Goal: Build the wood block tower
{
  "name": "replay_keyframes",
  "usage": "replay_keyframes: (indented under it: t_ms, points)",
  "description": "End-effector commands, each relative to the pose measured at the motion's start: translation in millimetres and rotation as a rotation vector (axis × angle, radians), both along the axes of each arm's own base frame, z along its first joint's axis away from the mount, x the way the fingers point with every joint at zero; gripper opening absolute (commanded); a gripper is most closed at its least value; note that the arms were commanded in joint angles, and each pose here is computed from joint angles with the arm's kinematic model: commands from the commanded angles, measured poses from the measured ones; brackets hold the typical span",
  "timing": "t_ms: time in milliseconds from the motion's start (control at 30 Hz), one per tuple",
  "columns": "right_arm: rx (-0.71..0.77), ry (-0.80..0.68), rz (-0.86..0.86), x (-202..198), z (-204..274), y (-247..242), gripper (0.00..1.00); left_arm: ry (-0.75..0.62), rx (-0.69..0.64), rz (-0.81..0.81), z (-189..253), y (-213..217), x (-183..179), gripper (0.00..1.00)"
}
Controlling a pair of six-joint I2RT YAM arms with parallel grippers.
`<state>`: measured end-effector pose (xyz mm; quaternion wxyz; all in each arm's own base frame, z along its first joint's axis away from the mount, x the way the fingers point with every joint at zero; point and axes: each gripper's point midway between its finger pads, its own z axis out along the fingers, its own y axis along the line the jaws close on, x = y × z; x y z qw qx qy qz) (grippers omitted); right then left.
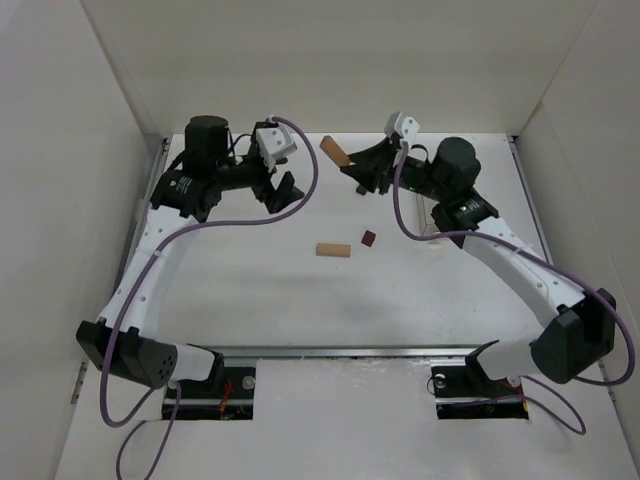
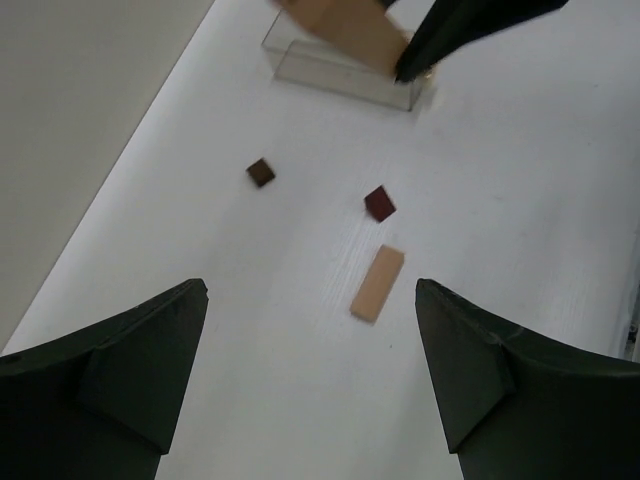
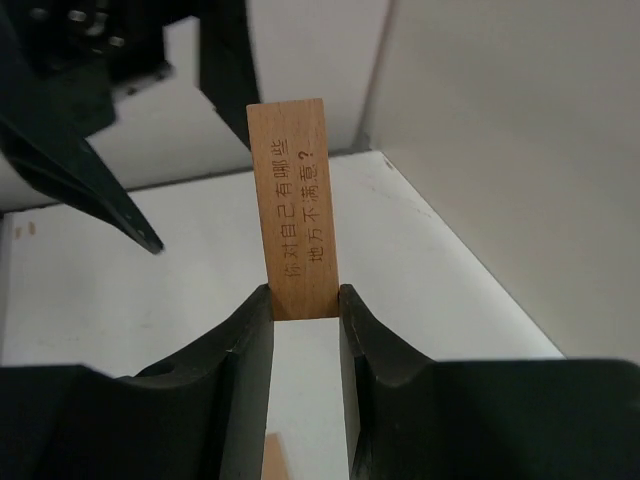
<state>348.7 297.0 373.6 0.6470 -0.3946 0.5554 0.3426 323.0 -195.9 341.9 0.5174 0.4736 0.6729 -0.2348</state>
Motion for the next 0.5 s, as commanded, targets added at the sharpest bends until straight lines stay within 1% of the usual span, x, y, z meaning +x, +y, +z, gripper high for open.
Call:
replay_keyframes:
  t_ms: [0, 33, 67, 100, 133, 167, 200, 300, 367, 400, 467]
  points:
    - [-0.020, 0.013, 0.118, -12.0, -34.6, 9.0, 0.00, -0.058, -0.124, -0.229, 35.8, -40.5, -19.0, 0.83]
    - [-0.015, 0.017, 0.127, -15.9, -35.7, 8.6, 0.00, -0.029, -0.162, -0.244, 41.8, -48.5, -21.4, 0.81]
    - [-0.008, 0.032, 0.128, -18.7, -36.2, 7.7, 0.00, -0.070, -0.191, -0.264, 53.4, -52.2, -19.9, 0.78]
    - [0.004, 0.000, 0.142, -24.4, -25.4, 6.8, 0.00, -0.091, -0.203, -0.288, 58.5, -54.4, -21.6, 0.75]
    - [0.006, 0.013, 0.143, -27.4, -28.6, 5.6, 0.00, -0.087, -0.222, -0.328, 60.2, -57.8, -27.3, 0.69]
    - [0.014, -0.005, 0.143, -29.5, -22.5, 4.5, 0.00, -0.087, -0.231, -0.348, 59.9, -61.9, -30.2, 0.67]
    - [0.012, 0.001, 0.134, -30.2, -25.6, 2.8, 0.00, -0.102, -0.249, -0.355, 66.4, -63.5, -29.9, 0.66]
    - [0.016, -0.009, 0.134, -36.7, -24.8, -0.6, 0.00, -0.113, -0.254, -0.424, 64.6, -65.4, -41.7, 0.66]
    - [0.020, -0.020, 0.143, -43.1, -21.0, -2.7, 0.00, -0.117, -0.250, -0.442, 60.5, -66.1, -43.1, 0.62]
    - [0.020, -0.020, 0.143, -43.2, -20.9, -2.7, 0.00, -0.103, -0.255, -0.448, 60.4, -68.7, -46.1, 0.58]
    - [0.015, -0.008, 0.143, -45.5, -27.9, -3.9, 0.00, -0.058, -0.242, -0.431, 47.0, -70.0, -38.6, 0.58]
